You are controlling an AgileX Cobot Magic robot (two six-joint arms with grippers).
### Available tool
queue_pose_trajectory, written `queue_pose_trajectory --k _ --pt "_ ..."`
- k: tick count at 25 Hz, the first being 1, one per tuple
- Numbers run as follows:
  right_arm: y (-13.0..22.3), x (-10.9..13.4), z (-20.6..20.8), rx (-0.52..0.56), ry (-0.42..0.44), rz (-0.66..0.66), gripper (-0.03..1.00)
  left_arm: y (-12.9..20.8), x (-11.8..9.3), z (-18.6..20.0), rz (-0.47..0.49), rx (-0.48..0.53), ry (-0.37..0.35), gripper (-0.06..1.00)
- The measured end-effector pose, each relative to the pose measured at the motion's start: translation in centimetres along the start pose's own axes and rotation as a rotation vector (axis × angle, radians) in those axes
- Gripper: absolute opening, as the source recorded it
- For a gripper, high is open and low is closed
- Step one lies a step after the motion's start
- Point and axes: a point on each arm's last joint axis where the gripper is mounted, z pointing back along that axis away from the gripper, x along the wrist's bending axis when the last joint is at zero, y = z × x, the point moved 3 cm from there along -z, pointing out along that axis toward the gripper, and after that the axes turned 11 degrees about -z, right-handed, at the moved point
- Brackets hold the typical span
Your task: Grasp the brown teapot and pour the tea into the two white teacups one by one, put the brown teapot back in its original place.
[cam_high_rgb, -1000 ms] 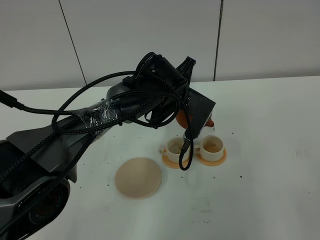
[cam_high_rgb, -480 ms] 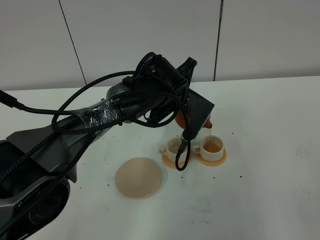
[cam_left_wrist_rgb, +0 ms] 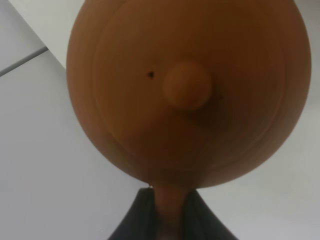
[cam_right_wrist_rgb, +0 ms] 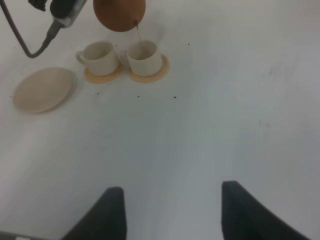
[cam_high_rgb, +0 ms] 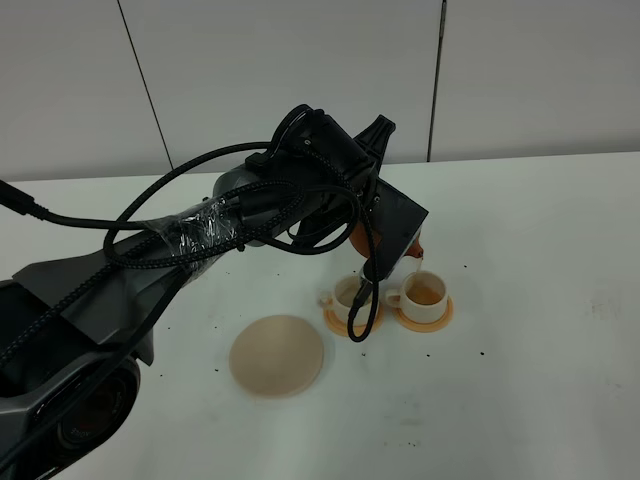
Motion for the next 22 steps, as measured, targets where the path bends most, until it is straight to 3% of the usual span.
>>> queue_pose_trajectory --k 22 --pt "0.00 0.00 0.00 0.000 0.000 0.000 0.42 -0.01 0.31 0.00 -0.001 -0.001 -0.026 0.17"
